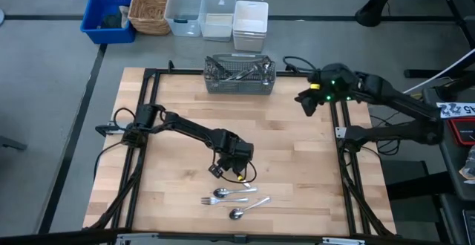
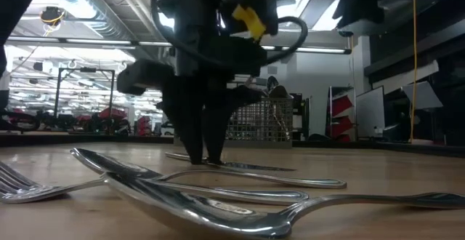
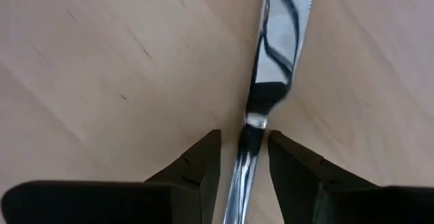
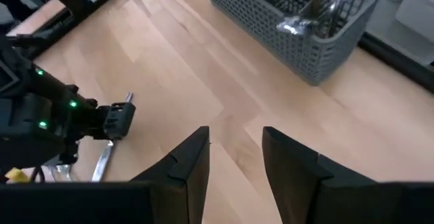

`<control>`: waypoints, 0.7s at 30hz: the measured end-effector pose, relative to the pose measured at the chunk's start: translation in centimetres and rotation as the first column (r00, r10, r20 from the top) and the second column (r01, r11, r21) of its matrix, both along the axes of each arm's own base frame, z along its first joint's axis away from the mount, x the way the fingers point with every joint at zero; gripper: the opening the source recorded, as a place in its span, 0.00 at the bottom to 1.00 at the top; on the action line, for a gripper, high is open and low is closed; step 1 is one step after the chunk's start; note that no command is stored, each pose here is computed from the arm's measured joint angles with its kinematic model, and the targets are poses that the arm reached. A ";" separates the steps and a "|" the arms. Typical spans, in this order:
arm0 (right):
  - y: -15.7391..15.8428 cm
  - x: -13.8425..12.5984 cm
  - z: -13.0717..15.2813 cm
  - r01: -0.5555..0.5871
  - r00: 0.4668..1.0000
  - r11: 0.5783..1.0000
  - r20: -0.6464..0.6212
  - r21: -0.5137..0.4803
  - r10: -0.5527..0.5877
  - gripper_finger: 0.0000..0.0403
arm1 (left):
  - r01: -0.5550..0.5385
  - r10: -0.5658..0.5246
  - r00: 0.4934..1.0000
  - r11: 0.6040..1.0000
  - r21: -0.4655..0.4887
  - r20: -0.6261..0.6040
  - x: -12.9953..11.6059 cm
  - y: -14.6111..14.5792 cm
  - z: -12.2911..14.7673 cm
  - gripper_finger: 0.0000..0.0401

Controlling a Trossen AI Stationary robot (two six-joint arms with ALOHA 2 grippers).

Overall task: Sort silverware
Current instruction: Put the silver knife into the dishwasher utensil holder

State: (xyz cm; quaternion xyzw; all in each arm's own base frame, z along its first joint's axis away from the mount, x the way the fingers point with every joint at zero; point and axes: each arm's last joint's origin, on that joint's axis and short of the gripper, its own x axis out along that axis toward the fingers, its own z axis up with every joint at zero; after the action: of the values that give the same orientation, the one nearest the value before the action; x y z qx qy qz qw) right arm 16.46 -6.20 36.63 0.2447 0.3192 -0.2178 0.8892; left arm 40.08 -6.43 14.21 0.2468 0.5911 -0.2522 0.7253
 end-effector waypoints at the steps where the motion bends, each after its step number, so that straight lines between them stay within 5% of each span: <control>1: 0.0 0.0 -0.7 0.002 1.000 1.000 0.011 0.008 -0.003 0.34 | 0.001 -0.001 1.000 1.000 0.008 -0.014 0.0 0.0 -0.4 0.28; 5: 0.0 0.5 -2.8 0.001 0.998 0.999 0.060 0.033 -0.003 0.34 | -0.004 0.005 1.000 0.999 0.041 -0.024 0.1 -0.1 -1.0 0.25; 13: 0.2 1.6 -5.6 -0.054 0.994 0.998 0.095 0.043 0.049 0.34 | -0.047 0.048 0.999 0.998 0.048 -0.026 0.0 0.0 -1.0 0.04; 21: 0.2 1.6 -5.8 -0.056 0.994 0.997 0.092 0.047 0.052 0.34 | -0.114 0.115 0.993 0.993 0.033 -0.031 0.1 0.6 -1.0 0.06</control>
State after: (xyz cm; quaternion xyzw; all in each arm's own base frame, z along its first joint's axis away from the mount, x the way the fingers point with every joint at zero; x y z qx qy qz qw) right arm 18.04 -6.03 30.80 0.2677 0.2904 -0.1743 0.9020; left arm 40.18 -5.83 13.20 0.2196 0.6198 -0.2049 0.7250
